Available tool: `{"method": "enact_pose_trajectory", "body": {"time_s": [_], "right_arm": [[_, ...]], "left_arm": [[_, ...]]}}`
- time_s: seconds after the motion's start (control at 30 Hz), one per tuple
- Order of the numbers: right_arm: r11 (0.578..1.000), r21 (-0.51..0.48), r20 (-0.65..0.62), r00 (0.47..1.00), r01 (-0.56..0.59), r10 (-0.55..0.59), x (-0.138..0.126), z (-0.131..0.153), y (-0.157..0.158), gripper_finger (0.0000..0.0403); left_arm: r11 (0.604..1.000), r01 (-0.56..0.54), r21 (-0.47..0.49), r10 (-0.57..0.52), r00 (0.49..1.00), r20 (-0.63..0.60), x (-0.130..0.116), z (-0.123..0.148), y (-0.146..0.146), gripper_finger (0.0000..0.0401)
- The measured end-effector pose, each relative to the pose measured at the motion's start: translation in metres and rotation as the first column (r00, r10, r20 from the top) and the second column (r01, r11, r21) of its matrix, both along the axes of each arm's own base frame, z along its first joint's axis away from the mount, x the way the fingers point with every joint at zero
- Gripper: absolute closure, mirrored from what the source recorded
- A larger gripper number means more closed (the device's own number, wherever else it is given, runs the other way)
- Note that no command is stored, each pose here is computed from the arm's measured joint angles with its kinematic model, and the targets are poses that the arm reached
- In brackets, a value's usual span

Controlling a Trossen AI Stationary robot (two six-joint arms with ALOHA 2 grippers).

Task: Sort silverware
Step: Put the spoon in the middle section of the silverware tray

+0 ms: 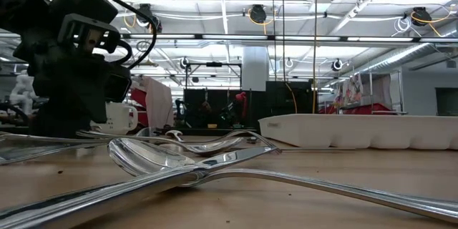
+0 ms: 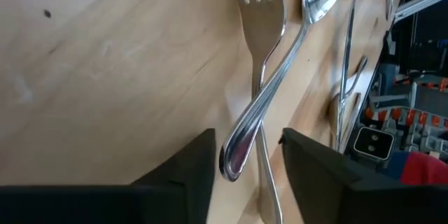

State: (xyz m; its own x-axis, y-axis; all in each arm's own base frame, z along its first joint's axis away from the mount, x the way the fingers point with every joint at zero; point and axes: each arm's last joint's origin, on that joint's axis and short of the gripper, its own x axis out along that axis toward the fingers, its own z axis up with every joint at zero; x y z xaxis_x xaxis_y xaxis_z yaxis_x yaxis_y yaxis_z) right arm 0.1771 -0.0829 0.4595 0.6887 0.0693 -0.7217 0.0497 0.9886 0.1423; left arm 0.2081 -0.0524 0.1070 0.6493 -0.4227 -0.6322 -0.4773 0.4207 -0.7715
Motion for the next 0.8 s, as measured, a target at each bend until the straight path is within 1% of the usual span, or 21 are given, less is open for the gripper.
{"method": "enact_pose_trajectory", "body": {"time_s": [0.2, 0.4, 0.43, 0.7, 0.8], "right_arm": [[1.000, -0.004, -0.001, 1.000, 0.000, 0.000, 0.0000, 0.0000, -0.0001, 0.0332], [1.000, -0.005, -0.001, 1.000, 0.001, -0.001, 0.0000, 0.0000, -0.0001, 0.0332], [1.000, -0.005, -0.001, 1.000, 0.001, -0.001, 0.0000, 0.0000, -0.0001, 0.0332], [1.000, -0.005, -0.001, 1.000, 0.001, -0.001, 0.0000, 0.0000, -0.0001, 0.0332], [1.000, -0.005, -0.001, 1.000, 0.001, -0.001, 0.0000, 0.0000, -0.0001, 0.0332]], "left_arm": [[1.000, -0.003, 0.027, 0.003, 1.000, 0.012, 0.0003, -0.0001, 0.0005, 0.0306], [0.999, 0.017, 0.048, -0.018, 0.999, 0.029, 0.0005, 0.0002, 0.0004, 0.0388], [0.998, 0.020, 0.053, -0.022, 0.999, 0.033, 0.0006, 0.0003, 0.0005, 0.0393], [0.998, 0.023, 0.063, -0.025, 0.999, 0.037, 0.0007, 0.0002, 0.0007, 0.0396], [0.997, 0.008, 0.072, -0.011, 0.999, 0.039, 0.0008, 0.0002, 0.0012, 0.0381]]}}
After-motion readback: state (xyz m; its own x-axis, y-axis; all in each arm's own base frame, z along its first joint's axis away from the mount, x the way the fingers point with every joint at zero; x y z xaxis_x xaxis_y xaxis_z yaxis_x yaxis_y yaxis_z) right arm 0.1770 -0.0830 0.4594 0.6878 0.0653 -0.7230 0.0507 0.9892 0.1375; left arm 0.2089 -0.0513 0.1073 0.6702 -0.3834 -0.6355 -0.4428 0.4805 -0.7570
